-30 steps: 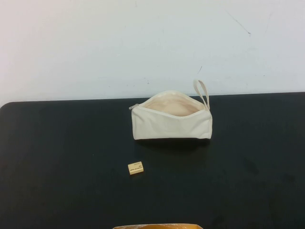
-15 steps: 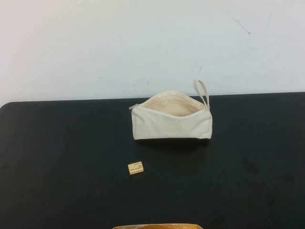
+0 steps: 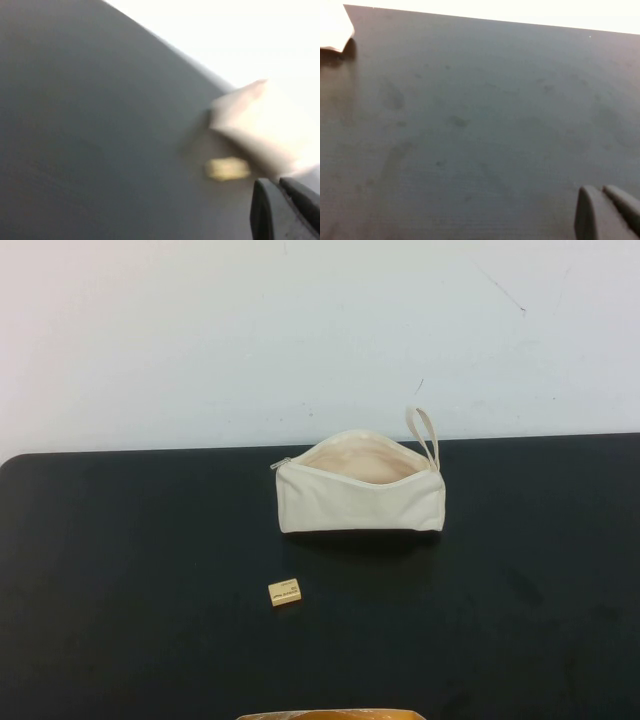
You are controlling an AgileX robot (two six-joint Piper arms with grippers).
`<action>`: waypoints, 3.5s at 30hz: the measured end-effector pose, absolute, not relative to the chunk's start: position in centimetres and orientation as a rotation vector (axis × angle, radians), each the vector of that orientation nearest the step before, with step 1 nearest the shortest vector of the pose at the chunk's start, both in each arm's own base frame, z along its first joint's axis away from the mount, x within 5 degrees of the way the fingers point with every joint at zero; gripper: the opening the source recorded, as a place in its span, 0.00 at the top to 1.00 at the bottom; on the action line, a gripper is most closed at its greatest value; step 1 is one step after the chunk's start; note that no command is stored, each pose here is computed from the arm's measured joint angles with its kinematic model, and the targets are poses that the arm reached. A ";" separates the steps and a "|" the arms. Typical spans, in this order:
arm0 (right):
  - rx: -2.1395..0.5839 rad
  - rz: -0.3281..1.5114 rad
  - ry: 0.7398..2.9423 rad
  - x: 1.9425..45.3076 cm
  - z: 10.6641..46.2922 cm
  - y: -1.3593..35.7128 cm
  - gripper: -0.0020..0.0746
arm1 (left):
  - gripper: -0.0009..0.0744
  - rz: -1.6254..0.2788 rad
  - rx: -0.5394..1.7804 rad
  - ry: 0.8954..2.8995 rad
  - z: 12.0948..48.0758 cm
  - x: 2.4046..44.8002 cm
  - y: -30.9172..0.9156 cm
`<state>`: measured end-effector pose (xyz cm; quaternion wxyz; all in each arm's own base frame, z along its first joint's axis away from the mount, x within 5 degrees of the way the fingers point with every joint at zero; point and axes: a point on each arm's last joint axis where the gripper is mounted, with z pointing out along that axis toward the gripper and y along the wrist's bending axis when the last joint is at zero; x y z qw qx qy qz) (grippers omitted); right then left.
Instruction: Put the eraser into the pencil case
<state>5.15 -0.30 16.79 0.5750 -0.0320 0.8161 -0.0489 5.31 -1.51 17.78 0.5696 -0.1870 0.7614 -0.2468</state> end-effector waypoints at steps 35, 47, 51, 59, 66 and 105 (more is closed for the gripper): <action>-0.075 -0.114 1.911 5.2 16.8 -0.3 0.98 | 0.99 -0.248 0.543 2.350 35.5 17.6 -5.6; -0.074 -0.112 1.911 5.2 16.8 -0.3 0.98 | 0.71 -0.151 0.634 2.585 29.1 26.6 -15.0; -0.074 -0.112 1.911 5.2 16.8 -0.3 0.98 | 0.44 -0.161 0.539 2.672 26.6 29.0 -17.1; -0.074 -0.112 1.911 5.2 16.8 -0.3 0.98 | 0.33 -0.173 0.262 2.765 22.0 33.1 -19.4; -0.074 -0.112 1.911 5.2 16.8 -0.3 0.98 | 0.33 -0.177 0.137 2.798 18.9 35.2 -20.6; -0.074 -0.112 1.911 5.2 16.8 -0.3 0.98 | 0.34 -0.219 -0.066 2.790 16.9 36.5 -20.2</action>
